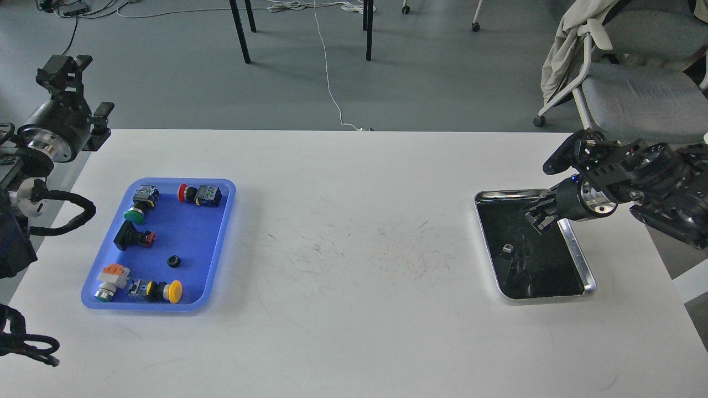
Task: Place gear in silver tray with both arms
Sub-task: 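Carry the gear over the silver tray and lower it, then open the right gripper and raise it away from the tray, then move the left gripper back over the blue tray, then lower the left gripper and grasp another part in the blue tray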
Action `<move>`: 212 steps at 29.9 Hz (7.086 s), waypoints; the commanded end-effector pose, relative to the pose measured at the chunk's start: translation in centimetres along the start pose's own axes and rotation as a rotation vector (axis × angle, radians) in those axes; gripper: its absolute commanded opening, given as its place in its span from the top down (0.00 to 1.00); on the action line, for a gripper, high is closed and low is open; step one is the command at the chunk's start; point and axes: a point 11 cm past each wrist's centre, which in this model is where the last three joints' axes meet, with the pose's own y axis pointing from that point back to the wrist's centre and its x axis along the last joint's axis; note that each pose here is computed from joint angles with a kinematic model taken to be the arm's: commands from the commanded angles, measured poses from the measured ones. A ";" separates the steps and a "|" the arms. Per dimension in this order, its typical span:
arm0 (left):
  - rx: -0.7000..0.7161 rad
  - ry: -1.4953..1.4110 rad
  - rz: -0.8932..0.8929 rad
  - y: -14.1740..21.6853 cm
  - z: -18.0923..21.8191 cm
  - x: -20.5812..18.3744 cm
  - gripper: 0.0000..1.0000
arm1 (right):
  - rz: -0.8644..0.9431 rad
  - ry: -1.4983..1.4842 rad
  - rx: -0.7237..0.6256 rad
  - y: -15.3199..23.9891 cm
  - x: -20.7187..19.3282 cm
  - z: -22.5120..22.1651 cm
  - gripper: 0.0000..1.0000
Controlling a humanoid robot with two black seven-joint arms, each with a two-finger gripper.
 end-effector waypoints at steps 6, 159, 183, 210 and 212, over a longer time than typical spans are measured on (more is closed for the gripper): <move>-0.008 0.012 0.009 0.1 0.1 0.3 0.02 | 0.011 0.001 0.009 -0.1 0.5 -0.3 0.69; 0.209 -1.575 -1.025 15.6 -10.0 -4.1 0.08 | 1.355 -1.898 0.518 5.8 4.9 5.3 0.05; 0.200 -1.642 -1.072 15.3 -12.7 -4.8 0.37 | 1.350 -1.896 0.487 5.5 4.4 5.2 0.05; 0.186 -1.722 -1.121 15.5 -13.6 -4.7 0.91 | 1.332 -1.907 0.465 4.8 3.5 5.0 0.05; 0.187 -1.723 -1.120 15.4 -13.5 -4.7 0.91 | 1.329 -1.908 0.463 4.7 3.4 4.9 0.05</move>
